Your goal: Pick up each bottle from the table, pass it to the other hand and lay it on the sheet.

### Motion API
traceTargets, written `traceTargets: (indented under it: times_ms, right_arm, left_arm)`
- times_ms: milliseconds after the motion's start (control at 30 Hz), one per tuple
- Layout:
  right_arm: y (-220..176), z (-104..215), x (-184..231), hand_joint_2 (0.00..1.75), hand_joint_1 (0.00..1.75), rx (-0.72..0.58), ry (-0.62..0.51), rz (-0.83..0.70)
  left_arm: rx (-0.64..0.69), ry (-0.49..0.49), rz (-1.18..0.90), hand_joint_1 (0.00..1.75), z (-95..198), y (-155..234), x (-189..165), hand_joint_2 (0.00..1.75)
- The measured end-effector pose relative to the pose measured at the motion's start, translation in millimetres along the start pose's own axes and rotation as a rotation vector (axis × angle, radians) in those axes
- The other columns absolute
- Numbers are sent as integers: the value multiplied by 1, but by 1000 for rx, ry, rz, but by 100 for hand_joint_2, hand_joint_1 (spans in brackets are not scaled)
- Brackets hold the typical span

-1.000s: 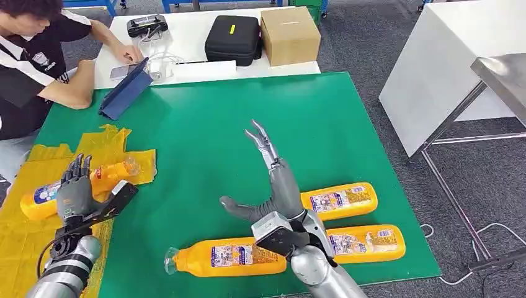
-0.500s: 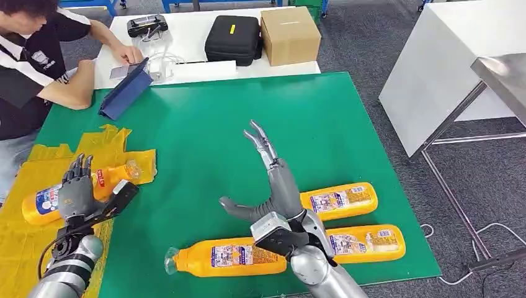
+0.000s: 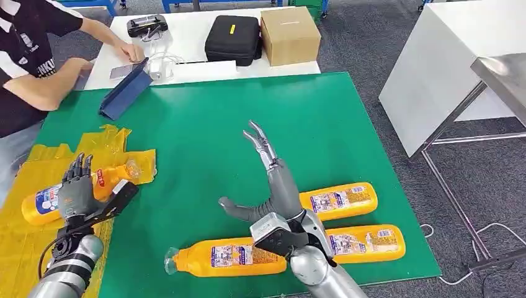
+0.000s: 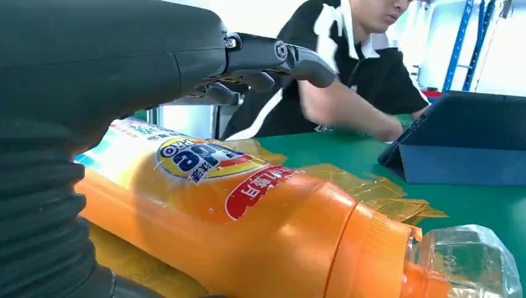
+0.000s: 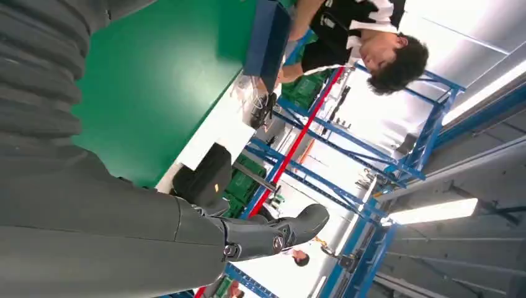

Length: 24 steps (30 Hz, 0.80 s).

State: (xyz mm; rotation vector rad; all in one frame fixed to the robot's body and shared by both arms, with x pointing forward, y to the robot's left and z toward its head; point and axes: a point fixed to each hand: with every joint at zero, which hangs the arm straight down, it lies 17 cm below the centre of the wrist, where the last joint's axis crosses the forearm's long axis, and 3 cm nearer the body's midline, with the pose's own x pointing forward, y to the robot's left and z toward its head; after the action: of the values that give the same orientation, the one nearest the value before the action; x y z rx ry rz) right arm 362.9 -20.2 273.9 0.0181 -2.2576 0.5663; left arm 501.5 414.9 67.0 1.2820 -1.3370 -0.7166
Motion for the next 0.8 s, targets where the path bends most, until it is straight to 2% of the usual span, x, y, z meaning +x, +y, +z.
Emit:
traceTargets:
  times_ms: [800]
  right_arm:
    - [0,0,0,175,0,0,0,0]
  left_arm:
    - [0,0,0,0,0,0,0,175]
